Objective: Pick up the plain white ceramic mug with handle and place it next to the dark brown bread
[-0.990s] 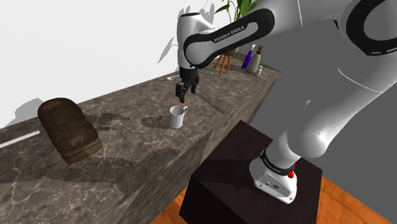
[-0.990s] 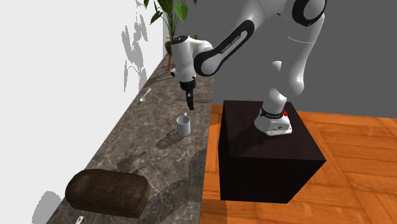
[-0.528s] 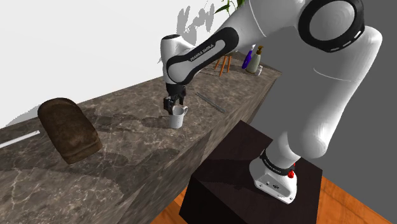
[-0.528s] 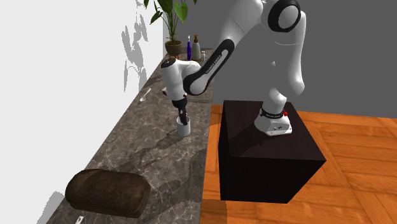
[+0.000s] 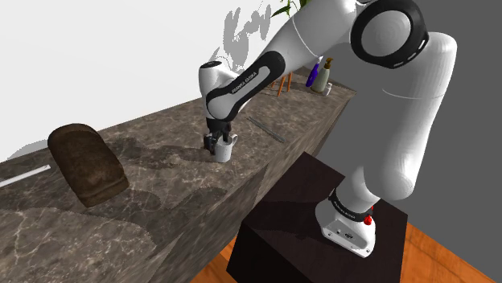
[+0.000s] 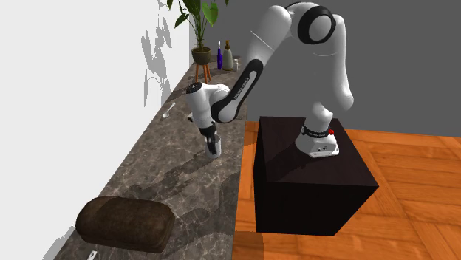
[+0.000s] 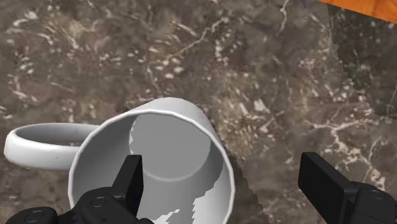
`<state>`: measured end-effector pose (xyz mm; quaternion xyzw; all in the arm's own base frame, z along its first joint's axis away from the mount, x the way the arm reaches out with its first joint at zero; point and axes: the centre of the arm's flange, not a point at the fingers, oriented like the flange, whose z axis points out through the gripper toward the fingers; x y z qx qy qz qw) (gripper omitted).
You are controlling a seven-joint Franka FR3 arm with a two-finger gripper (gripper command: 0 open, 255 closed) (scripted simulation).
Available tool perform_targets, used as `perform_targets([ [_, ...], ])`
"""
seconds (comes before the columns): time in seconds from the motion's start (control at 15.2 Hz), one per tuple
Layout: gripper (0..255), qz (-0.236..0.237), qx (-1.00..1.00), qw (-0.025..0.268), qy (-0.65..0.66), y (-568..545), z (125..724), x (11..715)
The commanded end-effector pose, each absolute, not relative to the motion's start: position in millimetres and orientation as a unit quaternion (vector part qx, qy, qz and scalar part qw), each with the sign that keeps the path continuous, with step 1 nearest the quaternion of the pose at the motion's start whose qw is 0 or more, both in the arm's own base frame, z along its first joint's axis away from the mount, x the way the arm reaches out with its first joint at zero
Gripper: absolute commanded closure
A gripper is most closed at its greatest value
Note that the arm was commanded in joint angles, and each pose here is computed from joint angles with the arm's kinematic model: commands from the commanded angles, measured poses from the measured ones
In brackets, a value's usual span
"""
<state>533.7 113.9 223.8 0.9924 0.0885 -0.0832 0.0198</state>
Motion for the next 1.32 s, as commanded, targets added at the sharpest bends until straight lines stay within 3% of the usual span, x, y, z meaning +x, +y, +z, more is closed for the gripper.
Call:
perform_targets([
  [0.0,0,-0.083,0.992,0.020,0.089,113.6,210.7,532.4],
  [0.53,0,-0.083,0.992,0.020,0.089,113.6,210.7,532.4],
  [0.59,255,-0.083,0.992,0.020,0.089,113.6,210.7,532.4],
  [1.25,255,-0.083,0.992,0.020,0.089,113.6,215.9,532.4],
])
